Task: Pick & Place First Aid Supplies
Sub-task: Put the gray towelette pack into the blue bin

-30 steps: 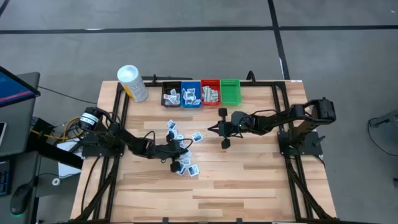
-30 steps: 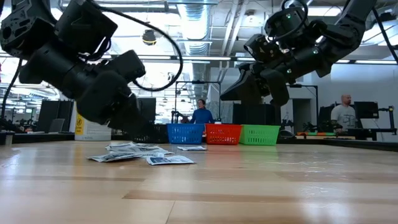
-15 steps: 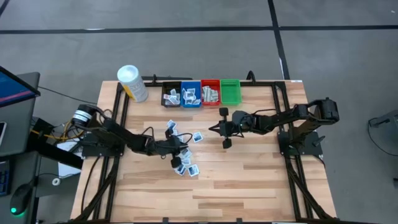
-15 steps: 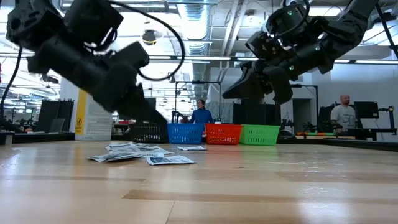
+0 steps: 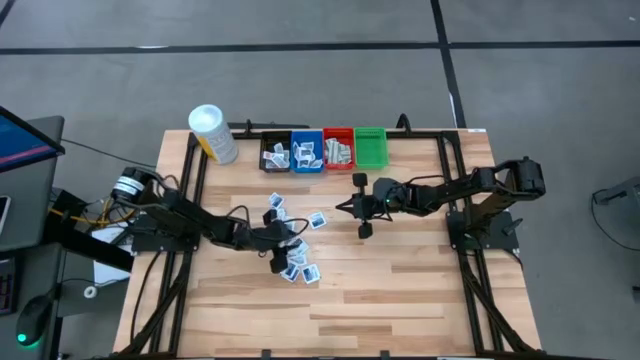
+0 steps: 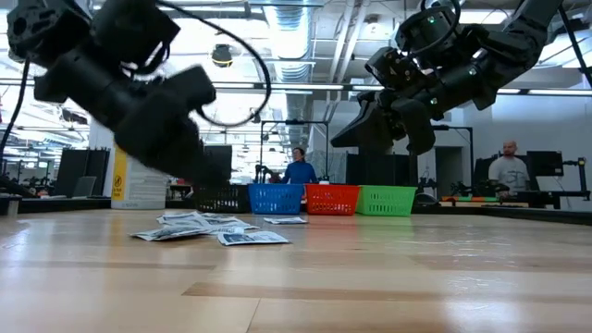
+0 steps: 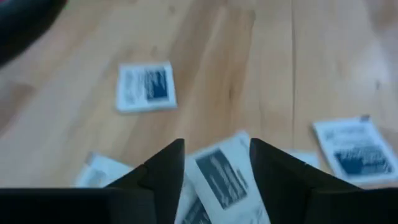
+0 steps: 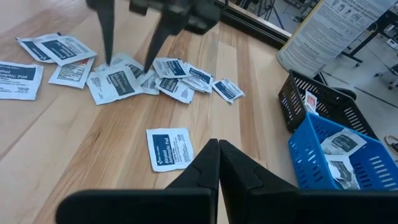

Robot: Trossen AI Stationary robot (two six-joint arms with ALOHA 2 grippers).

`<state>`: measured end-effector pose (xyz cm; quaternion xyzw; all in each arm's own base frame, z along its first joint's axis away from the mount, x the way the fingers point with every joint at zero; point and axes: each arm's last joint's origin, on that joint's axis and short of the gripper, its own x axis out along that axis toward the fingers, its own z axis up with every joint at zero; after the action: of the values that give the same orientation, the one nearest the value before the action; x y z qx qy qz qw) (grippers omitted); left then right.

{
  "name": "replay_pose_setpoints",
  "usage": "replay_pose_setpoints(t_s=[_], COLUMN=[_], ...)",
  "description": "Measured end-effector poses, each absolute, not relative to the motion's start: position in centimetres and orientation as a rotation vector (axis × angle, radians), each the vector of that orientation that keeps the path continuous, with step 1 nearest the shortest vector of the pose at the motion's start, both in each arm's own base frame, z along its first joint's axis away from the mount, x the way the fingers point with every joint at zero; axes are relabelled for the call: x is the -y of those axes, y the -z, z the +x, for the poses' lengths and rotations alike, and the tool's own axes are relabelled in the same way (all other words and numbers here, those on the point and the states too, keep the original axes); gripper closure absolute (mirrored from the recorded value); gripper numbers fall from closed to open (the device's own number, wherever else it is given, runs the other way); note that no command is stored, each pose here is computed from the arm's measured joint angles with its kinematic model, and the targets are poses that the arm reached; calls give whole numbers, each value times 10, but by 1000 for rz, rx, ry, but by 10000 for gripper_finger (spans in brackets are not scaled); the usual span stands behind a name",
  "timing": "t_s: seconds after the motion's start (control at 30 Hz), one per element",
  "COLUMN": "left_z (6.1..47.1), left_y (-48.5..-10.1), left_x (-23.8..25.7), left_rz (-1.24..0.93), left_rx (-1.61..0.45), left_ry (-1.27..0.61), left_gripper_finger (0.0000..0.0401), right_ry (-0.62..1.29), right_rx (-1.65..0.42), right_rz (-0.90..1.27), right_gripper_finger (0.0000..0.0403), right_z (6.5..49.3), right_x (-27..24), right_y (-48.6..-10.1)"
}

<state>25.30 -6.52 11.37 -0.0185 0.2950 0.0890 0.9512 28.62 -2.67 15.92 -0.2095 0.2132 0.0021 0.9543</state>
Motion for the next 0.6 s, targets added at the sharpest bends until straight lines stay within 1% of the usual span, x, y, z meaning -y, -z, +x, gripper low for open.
replay_pose_setpoints(t_s=[0.13, 0.3, 0.43, 0.6], left_z=[255, 262, 263, 262], left_y=[-96, -87, -86, -86], left_x=[67, 68, 66, 66], left_rz=[-25, -20, -42, -41], left_rx=[-675, -686, -689, -692], left_ry=[-156, -164, -181, -181], left_gripper_finger=[206, 220, 252, 312], right_ry=[-4, -5, -5, -5], right_rx=[-433, -433, -433, -433], right_rz=[-425, -425, -425, -425], right_gripper_finger=[403, 403, 403, 403], right_z=[286, 286, 286, 286], right_x=[27, 27, 27, 27], right_y=[-159, -159, -159, -159])
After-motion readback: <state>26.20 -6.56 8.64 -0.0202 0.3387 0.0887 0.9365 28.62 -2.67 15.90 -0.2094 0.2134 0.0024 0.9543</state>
